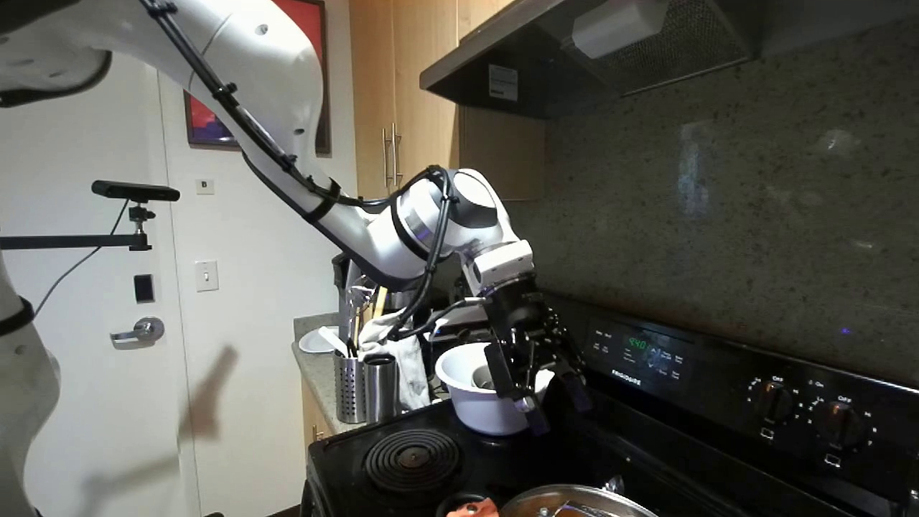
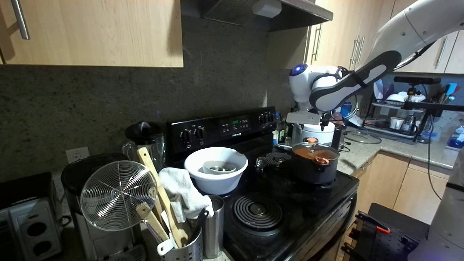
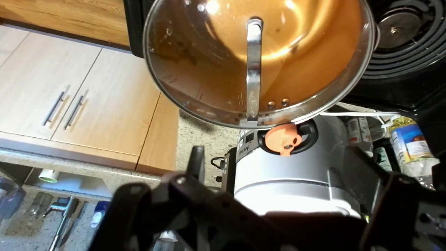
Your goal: Move the pot to the front plate
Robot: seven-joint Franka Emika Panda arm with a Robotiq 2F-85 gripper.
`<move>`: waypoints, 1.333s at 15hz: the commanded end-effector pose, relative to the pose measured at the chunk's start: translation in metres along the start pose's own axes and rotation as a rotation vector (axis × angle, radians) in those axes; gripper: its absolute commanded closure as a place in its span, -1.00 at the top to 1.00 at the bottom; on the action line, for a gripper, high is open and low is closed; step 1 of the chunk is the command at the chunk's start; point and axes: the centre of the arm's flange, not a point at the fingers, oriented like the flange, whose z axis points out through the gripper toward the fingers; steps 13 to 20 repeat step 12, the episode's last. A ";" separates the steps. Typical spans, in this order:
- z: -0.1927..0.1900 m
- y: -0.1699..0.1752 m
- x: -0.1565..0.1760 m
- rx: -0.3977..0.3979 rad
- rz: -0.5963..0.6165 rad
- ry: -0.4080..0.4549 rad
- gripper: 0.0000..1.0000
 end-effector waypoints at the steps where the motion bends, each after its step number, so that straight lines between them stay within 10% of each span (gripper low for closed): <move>1: -0.040 0.011 0.003 0.003 0.013 0.034 1.00; 20: -0.058 0.012 -0.006 0.004 -0.008 0.009 1.00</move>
